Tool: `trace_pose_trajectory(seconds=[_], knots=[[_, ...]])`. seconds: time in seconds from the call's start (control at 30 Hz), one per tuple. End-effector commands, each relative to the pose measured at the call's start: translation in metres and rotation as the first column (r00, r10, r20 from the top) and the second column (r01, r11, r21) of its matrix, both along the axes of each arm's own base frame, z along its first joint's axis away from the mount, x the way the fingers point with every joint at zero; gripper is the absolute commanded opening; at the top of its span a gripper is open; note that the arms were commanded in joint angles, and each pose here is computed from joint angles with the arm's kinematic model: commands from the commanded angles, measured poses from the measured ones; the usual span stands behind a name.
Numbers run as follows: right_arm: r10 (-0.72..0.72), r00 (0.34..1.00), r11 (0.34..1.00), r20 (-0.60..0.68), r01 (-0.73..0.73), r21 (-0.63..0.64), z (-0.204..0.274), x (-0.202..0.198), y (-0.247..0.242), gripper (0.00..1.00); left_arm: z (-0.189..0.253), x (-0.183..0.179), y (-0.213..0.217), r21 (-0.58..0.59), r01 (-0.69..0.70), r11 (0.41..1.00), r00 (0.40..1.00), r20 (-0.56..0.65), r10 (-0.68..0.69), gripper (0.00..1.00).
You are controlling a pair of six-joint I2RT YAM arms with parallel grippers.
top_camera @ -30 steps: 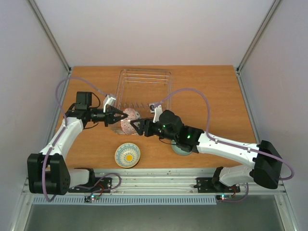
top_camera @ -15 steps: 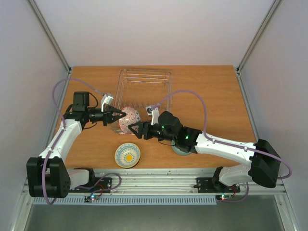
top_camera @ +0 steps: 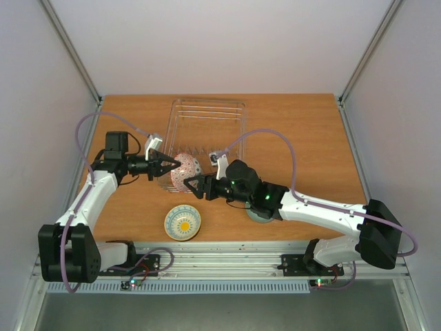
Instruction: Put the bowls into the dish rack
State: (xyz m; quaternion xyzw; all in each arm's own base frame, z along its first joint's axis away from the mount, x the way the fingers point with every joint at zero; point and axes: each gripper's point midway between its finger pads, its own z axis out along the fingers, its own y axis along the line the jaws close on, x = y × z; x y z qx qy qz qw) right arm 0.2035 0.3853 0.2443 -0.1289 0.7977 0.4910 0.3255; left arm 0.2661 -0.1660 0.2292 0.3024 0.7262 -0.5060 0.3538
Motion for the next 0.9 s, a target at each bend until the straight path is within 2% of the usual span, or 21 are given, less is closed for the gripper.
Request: trace_pose_trajectory(seconds=[0.0, 0.03, 0.07, 0.13, 0.17, 0.23, 0.3, 0.4, 0.5, 0.63, 0.73, 0.87], knots=[[0.005, 0.999, 1.000, 0.043, -0.006, 0.003, 0.012, -0.001, 0.001, 0.01, 0.018, -0.006, -0.004, -0.061, 0.061, 0.996, 0.997, 0.051, -0.058, 0.00], [-0.004, 0.999, 1.000, 0.053, 0.004, -0.010, 0.014, 0.001, -0.001, 0.01, 0.016, -0.004, -0.003, -0.049, 0.048, 0.998, 0.998, 0.049, -0.046, 0.04], [-0.015, 0.998, 0.999, 0.064, 0.016, -0.028, 0.014, 0.003, -0.004, 0.01, 0.014, -0.002, -0.002, -0.037, 0.034, 0.999, 0.998, 0.047, -0.032, 0.12], [-0.039, 0.995, 0.997, 0.094, 0.045, -0.064, 0.018, 0.008, -0.010, 0.01, 0.011, 0.001, -0.001, -0.017, 0.011, 1.000, 0.999, 0.047, -0.010, 0.37], [-0.050, 0.993, 0.993, 0.103, 0.061, -0.100, 0.016, 0.009, -0.014, 0.01, 0.010, 0.002, 0.000, -0.011, 0.002, 1.000, 0.999, 0.051, -0.001, 0.46], [-0.084, 0.988, 0.981, 0.129, 0.105, -0.165, 0.015, 0.015, -0.024, 0.01, 0.011, 0.003, 0.000, -0.008, -0.013, 1.000, 0.998, 0.066, 0.014, 0.58], [-0.105, 0.981, 0.969, 0.160, 0.137, -0.205, 0.019, 0.020, -0.030, 0.01, 0.013, 0.002, 0.001, -0.008, -0.026, 1.000, 0.997, 0.079, 0.027, 0.66], [-0.150, 0.966, 0.934, 0.211, 0.208, -0.290, 0.021, 0.031, -0.044, 0.01, 0.015, 0.006, 0.004, 0.020, -0.076, 0.997, 0.992, 0.105, 0.073, 0.71], [-0.200, 0.943, 0.860, 0.266, 0.299, -0.414, 0.020, 0.046, -0.059, 0.01, 0.012, 0.019, 0.015, 0.086, -0.193, 0.977, 0.972, 0.154, 0.179, 0.72], [-0.241, 0.911, 0.690, 0.336, 0.404, -0.600, 0.004, 0.069, -0.076, 0.01, 0.007, 0.037, 0.033, 0.160, -0.352, 0.922, 0.927, 0.194, 0.320, 0.72], [-0.249, 0.889, 0.538, 0.385, 0.457, -0.708, -0.011, 0.084, -0.087, 0.01, 0.005, 0.043, 0.039, 0.184, -0.389, 0.903, 0.914, 0.195, 0.355, 0.72], [-0.242, 0.863, 0.371, 0.443, 0.505, -0.780, -0.023, 0.100, -0.095, 0.01, 0.001, 0.045, 0.041, 0.195, -0.398, 0.896, 0.912, 0.189, 0.364, 0.72]])
